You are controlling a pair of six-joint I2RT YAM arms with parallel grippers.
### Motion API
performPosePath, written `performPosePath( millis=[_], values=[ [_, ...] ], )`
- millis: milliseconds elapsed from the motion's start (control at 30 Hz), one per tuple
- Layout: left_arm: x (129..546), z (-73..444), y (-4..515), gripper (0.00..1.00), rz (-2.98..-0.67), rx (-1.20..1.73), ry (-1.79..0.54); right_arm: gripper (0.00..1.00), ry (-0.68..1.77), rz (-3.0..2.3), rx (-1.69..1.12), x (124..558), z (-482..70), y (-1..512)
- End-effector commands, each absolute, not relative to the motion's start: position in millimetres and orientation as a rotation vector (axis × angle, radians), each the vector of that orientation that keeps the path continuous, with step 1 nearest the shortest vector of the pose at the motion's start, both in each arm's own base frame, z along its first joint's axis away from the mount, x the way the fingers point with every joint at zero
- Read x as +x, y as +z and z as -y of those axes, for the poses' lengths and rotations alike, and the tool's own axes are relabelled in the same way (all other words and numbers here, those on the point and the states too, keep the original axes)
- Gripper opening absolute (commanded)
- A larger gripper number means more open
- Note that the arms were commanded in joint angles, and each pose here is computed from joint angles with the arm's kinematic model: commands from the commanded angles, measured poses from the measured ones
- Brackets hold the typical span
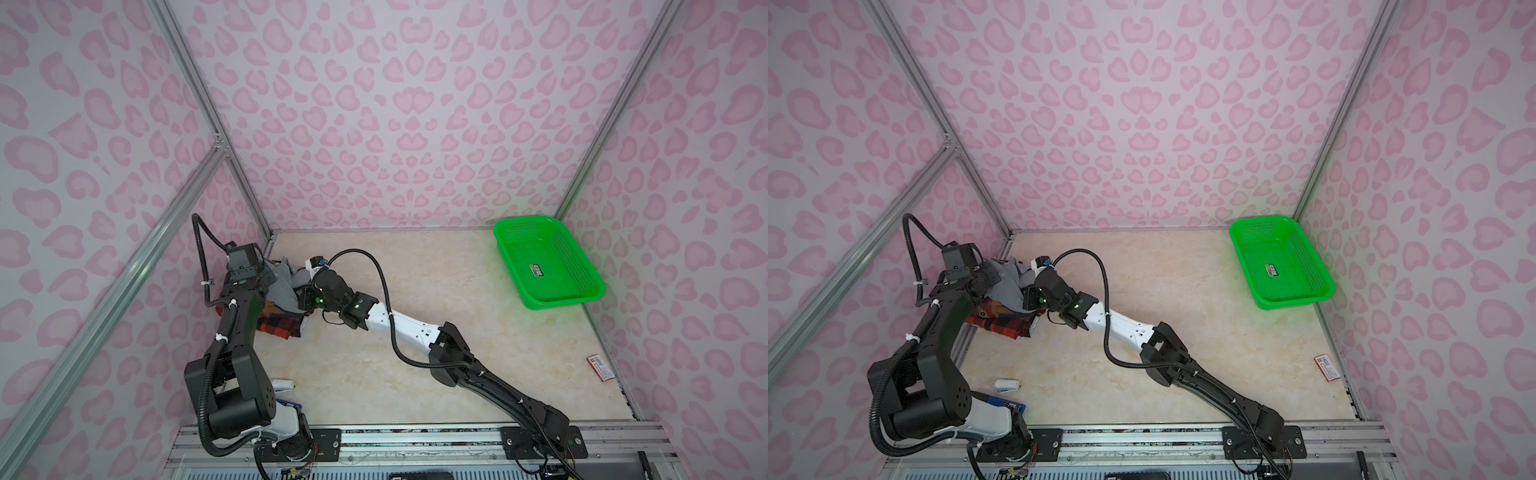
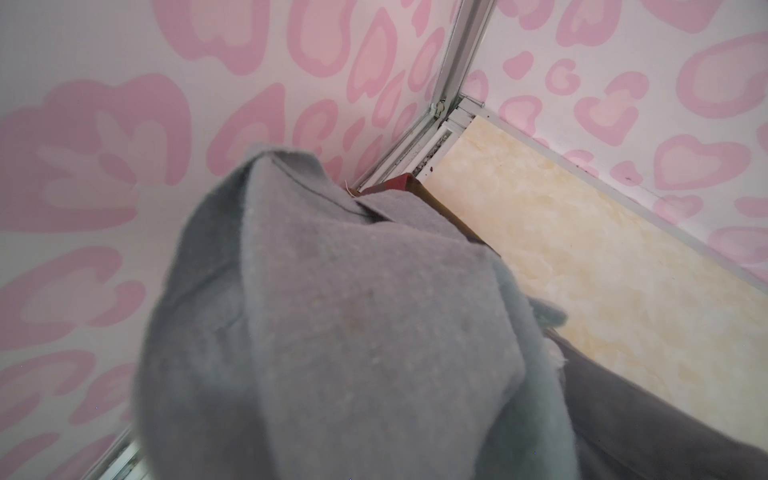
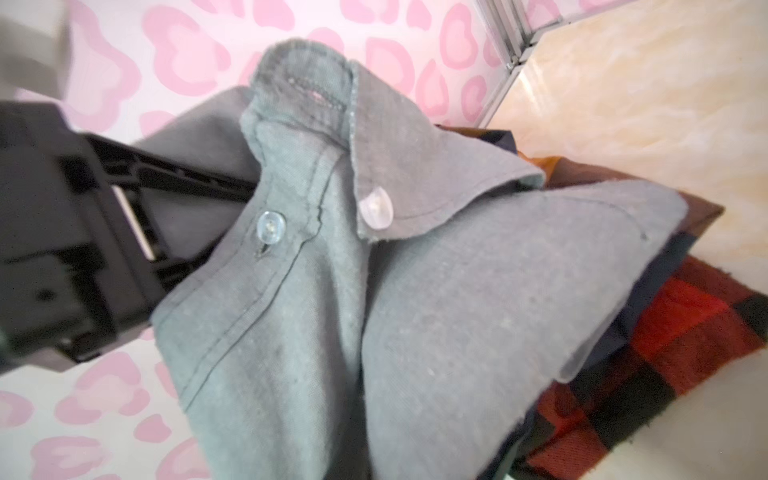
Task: Fold and stack the long sleeve shirts
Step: 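Lower the grey shirt onto the plaid shirt and open both grippers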
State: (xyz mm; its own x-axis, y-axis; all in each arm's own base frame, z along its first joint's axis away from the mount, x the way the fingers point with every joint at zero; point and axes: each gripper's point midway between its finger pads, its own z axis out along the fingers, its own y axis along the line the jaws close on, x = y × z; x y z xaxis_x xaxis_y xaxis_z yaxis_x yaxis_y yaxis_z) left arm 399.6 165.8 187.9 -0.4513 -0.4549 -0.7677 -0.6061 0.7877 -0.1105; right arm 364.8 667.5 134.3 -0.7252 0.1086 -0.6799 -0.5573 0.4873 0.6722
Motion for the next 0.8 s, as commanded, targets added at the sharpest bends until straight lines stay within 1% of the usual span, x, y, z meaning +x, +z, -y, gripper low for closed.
performPosePath(
  millis=[0,33,67,133,167,200,267,300,367,400,433,467,567,700,733,767],
  values=[
    [404,-172,209,0.38,-2.009,-0.830,0.196,0.00,1.215,-2.108,-0.377,366,-665,106],
    [402,-173,213,0.42,-2.000,-0.840,0.195,0.00,1.217,-2.117,-0.364,367,-665,102],
    [399,-175,219,0.44,-1.985,-0.861,0.206,0.00,1.225,-2.121,-0.358,367,-665,100],
    [391,-176,235,0.50,-1.946,-0.884,0.208,0.00,1.224,-2.125,-0.347,368,-664,98],
    [383,-178,245,0.58,-1.910,-0.917,0.223,0.00,1.217,-2.126,-0.349,367,-664,99],
    [374,-181,254,0.69,-1.875,-0.955,0.243,0.00,1.215,-2.127,-0.351,367,-664,100],
    [360,-183,270,0.71,-1.831,-0.992,0.268,0.04,1.215,-2.130,-0.346,366,-664,101],
    [353,-183,275,0.72,-1.818,-1.013,0.274,0.08,1.215,-2.132,-0.349,365,-664,101],
    [344,-180,286,0.73,-1.786,-1.032,0.255,0.13,1.217,-2.137,-0.351,362,-666,101],
    [338,-179,291,0.77,-1.772,-1.045,0.251,0.17,1.223,-2.141,-0.347,361,-666,101],
    [336,-178,296,0.78,-1.763,-1.044,0.239,0.20,1.228,-2.142,-0.345,359,-667,102],
    [336,-174,301,0.78,-1.767,-1.030,0.226,0.26,1.235,-2.142,-0.341,357,-668,104],
    [344,-156,307,0.78,-1.811,-0.945,0.198,0.36,1.267,-2.140,-0.336,355,-669,110],
    [347,-147,298,0.79,-1.830,-0.890,0.183,0.48,1.285,-2.117,-0.361,353,-668,130],
    [348,-145,295,0.80,-1.835,-0.884,0.171,0.53,1.290,-2.112,-0.357,354,-666,135],
    [350,-142,290,0.83,-1.847,-0.875,0.152,0.58,1.297,-2.106,-0.352,356,-663,143]
  ],
)
